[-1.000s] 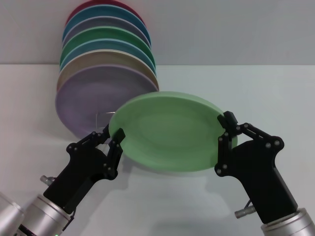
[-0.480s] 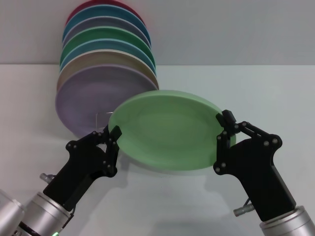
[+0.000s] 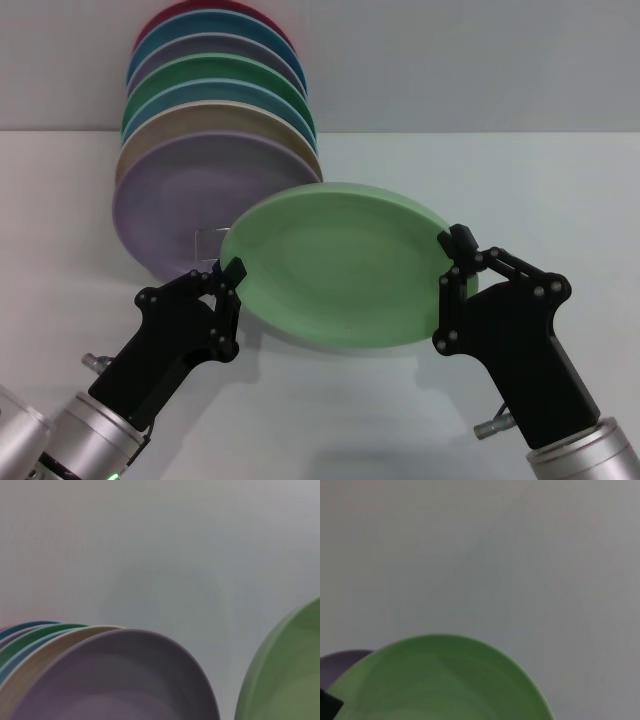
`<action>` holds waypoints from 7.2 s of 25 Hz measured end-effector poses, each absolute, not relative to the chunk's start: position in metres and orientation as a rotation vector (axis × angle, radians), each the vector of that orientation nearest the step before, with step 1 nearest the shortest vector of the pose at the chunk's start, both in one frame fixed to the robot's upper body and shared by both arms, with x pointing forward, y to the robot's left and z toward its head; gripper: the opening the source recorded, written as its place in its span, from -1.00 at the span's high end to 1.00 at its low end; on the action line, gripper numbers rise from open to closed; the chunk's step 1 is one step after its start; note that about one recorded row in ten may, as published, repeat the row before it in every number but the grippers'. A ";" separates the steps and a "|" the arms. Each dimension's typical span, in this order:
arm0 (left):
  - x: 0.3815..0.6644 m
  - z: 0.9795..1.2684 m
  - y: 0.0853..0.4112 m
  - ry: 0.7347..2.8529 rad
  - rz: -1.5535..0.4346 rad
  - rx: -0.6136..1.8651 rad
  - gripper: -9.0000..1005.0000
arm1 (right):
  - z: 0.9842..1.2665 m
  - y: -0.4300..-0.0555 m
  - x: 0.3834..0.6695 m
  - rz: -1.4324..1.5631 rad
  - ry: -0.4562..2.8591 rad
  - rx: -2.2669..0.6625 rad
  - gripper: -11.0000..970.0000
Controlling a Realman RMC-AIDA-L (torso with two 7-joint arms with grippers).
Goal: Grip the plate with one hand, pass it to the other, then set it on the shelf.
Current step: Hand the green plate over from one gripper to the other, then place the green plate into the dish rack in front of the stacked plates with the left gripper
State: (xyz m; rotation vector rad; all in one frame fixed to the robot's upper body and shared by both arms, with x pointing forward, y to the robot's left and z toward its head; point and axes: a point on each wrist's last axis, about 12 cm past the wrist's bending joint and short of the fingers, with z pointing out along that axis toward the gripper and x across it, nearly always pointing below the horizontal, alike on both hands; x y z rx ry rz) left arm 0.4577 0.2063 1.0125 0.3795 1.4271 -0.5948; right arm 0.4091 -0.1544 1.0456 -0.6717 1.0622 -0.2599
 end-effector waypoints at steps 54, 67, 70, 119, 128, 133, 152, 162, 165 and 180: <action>0.454 1.051 0.280 1.034 -0.090 0.341 0.92 | 1.038 -0.164 0.406 -0.280 1.074 -0.681 0.27; 0.469 1.043 0.265 1.068 0.006 0.547 0.91 | 1.036 -0.173 0.416 -0.337 1.094 -0.681 0.27; 0.472 1.038 0.261 1.107 0.018 0.586 0.91 | 1.035 -0.176 0.418 -0.351 1.096 -0.681 0.27; 0.416 1.023 0.287 1.226 -0.124 0.291 -0.41 | 1.033 -0.218 0.474 -0.138 1.300 -0.318 0.25; 0.428 1.026 0.305 1.249 -0.180 0.074 -0.52 | 1.026 -0.250 0.501 0.073 1.373 -0.214 0.13; 0.438 1.025 0.310 1.272 -0.153 -0.018 -0.52 | 1.032 -0.259 0.514 0.065 1.361 -0.217 -0.16; 0.474 1.029 0.316 1.310 -0.096 -0.077 -0.51 | 1.038 -0.258 0.539 0.040 1.387 -0.242 -0.42; 0.486 1.029 0.316 1.342 -0.086 -0.082 -0.51 | 1.043 -0.256 0.544 0.050 1.366 -0.221 -0.41; 0.484 1.028 0.316 1.339 -0.085 -0.091 -0.51 | 1.043 -0.258 0.543 0.043 1.362 -0.229 -0.41; 0.489 1.038 0.319 1.272 -0.077 -0.098 -0.51 | 1.045 -0.265 0.546 0.017 1.361 -0.201 -0.41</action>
